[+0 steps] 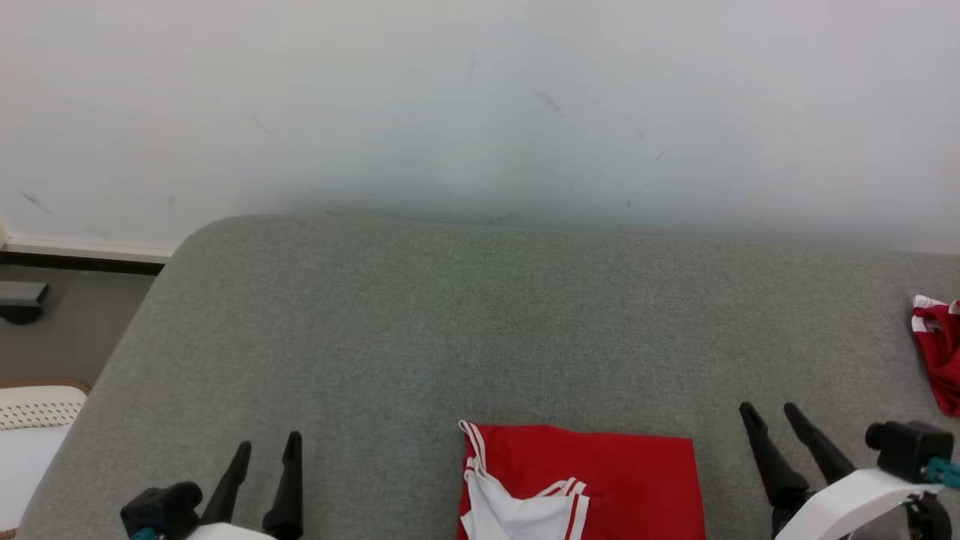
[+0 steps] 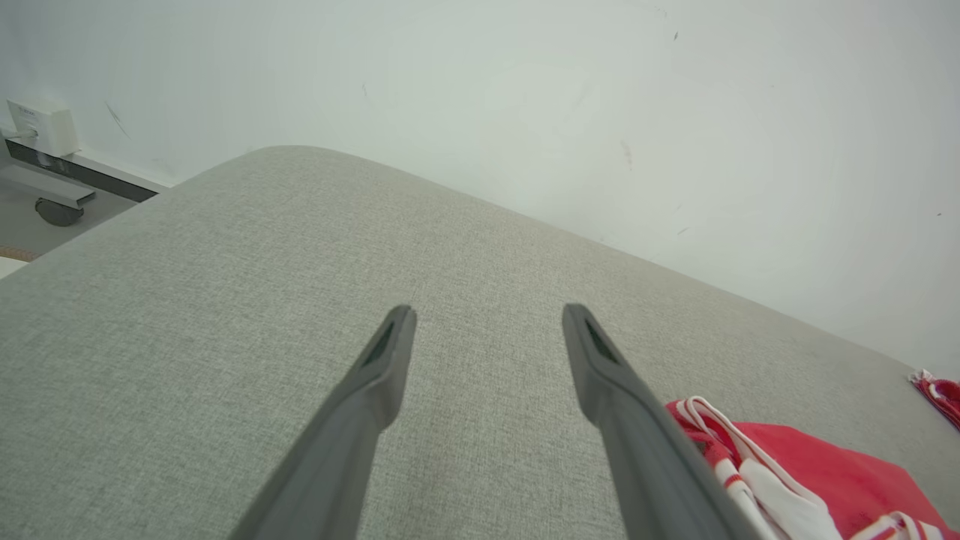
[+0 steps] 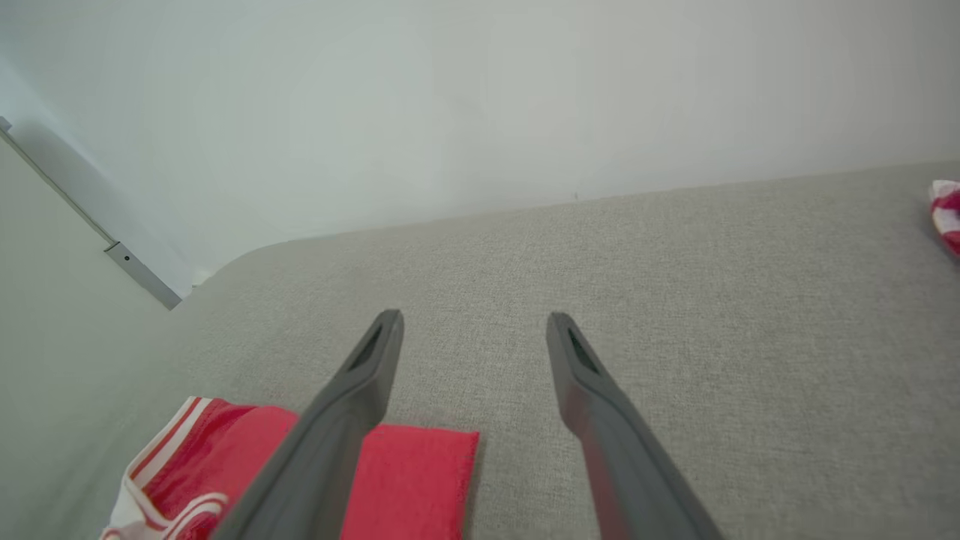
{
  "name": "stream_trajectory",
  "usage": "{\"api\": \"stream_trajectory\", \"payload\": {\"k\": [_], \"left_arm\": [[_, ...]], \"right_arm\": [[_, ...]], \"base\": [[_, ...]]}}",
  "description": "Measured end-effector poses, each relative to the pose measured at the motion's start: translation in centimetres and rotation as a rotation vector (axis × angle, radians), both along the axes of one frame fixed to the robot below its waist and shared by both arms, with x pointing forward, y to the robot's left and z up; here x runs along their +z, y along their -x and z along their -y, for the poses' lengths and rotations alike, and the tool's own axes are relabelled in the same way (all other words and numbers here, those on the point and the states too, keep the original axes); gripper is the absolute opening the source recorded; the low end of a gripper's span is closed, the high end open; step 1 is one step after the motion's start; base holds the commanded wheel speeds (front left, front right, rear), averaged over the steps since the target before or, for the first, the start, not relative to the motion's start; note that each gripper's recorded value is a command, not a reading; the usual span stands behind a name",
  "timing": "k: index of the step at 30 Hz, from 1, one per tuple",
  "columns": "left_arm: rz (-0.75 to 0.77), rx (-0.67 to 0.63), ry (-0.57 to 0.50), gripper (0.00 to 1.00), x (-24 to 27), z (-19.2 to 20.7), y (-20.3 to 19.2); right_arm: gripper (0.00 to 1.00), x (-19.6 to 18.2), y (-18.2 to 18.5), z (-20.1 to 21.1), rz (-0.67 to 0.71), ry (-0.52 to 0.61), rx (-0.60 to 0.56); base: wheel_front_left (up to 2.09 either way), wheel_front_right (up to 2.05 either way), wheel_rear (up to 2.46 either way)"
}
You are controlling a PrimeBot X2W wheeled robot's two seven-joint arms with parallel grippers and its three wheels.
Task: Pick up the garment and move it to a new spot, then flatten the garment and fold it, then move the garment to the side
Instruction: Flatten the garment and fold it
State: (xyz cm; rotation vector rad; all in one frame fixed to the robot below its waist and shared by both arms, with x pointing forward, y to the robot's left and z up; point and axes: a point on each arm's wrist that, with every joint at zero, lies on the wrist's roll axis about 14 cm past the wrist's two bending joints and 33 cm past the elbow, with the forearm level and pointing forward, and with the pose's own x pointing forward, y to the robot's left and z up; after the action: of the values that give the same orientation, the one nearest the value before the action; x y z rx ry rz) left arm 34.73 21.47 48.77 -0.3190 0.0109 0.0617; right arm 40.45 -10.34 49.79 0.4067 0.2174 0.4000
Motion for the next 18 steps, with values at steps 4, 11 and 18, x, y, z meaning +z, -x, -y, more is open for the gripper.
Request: {"api": "stream_trajectory", "payload": {"k": [4,11,18], "left_arm": [[0.004,0.001,0.001,1.00,0.1,0.0,-0.1],[0.005,0.010,0.002,1.00,0.0,-0.4,0.3],[0.004,0.035,0.001,1.00,-0.1,-1.1,0.9]], "right_arm": [[0.00,-2.2,1.4,-0.9,-0.032,-0.001,-0.015],[0.00,-3.9,3.5,-5.0,-0.046,0.067,0.116],[0.00,-6.3,5.0,-8.2,-0.120,0.093,0.205]], "base": [[0.00,0.00,0.00],[0.00,0.00,0.00],[0.00,0.00,0.00]]}}
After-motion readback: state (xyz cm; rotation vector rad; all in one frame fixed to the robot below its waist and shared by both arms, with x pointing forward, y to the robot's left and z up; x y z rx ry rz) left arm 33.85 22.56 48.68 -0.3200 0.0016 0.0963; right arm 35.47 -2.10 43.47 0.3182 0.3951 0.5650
